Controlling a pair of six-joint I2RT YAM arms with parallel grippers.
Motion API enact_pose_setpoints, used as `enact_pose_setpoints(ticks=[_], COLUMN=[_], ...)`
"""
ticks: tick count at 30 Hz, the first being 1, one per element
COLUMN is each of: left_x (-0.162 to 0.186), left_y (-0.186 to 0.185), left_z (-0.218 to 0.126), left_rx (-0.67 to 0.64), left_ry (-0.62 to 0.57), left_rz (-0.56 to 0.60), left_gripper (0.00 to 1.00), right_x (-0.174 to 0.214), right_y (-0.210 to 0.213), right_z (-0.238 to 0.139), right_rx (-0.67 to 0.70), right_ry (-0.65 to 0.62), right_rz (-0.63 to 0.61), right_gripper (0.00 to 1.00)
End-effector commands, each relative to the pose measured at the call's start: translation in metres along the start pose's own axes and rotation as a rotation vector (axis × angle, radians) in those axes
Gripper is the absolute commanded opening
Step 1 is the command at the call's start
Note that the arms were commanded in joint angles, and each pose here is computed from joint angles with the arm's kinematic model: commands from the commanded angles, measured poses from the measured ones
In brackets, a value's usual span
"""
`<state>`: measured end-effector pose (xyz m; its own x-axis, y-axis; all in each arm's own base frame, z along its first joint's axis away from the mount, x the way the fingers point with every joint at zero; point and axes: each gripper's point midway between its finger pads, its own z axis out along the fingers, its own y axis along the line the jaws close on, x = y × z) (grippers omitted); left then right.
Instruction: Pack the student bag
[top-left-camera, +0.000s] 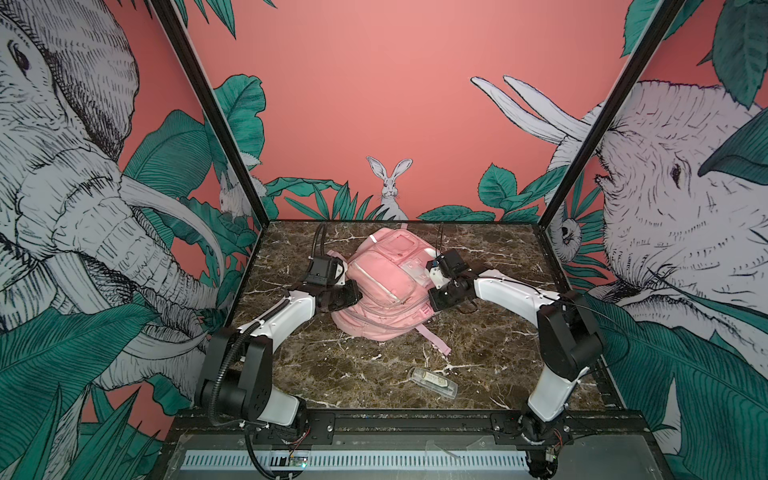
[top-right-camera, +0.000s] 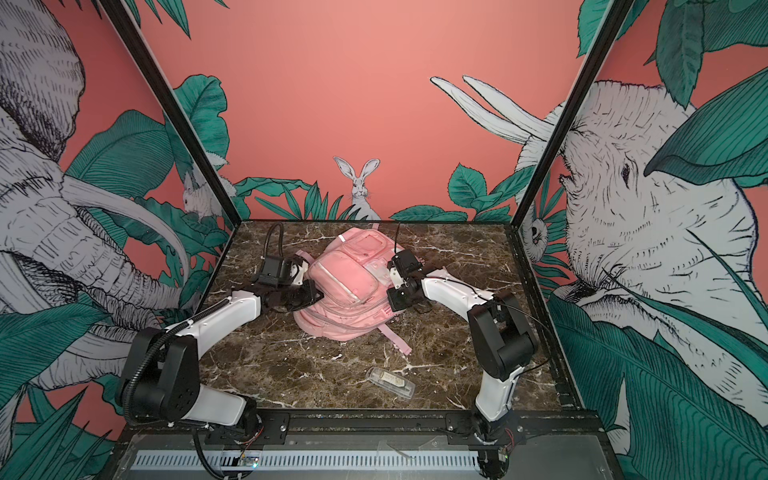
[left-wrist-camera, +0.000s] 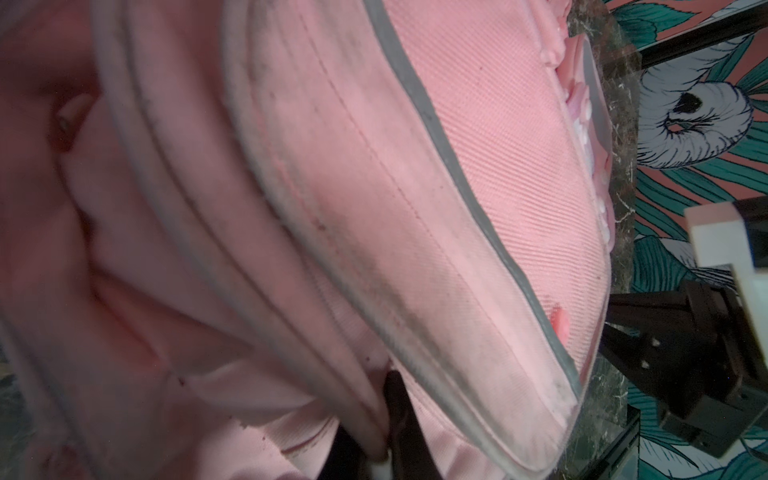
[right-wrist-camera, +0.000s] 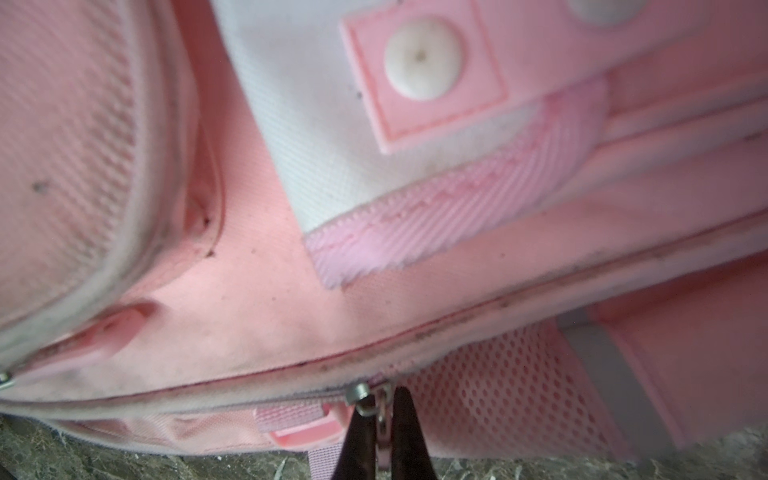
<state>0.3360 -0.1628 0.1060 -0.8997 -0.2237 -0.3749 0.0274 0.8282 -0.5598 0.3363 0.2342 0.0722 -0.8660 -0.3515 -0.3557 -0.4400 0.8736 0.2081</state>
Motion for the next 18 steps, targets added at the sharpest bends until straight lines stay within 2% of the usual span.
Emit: enact_pose_setpoints(ticks=[1, 18], left_x=[-0.004, -0.003], left_y=[0.019, 0.013], left_z=[-0.016, -0.013], left_rx=[-0.081, -0.046], left_ry=[-0.05, -0.037], left_rz=[-0.003, -0.007], left_gripper=[0.09, 0.1], right_x=[0.005, 0.002], right_y=[-0.047, -0.039], right_z=[-0.003, 0.0], right_rx=[0.15, 0.077], right_ry=[0.027, 0.01], right_rz=[0.073, 0.113], right_gripper=[0.0, 0.0])
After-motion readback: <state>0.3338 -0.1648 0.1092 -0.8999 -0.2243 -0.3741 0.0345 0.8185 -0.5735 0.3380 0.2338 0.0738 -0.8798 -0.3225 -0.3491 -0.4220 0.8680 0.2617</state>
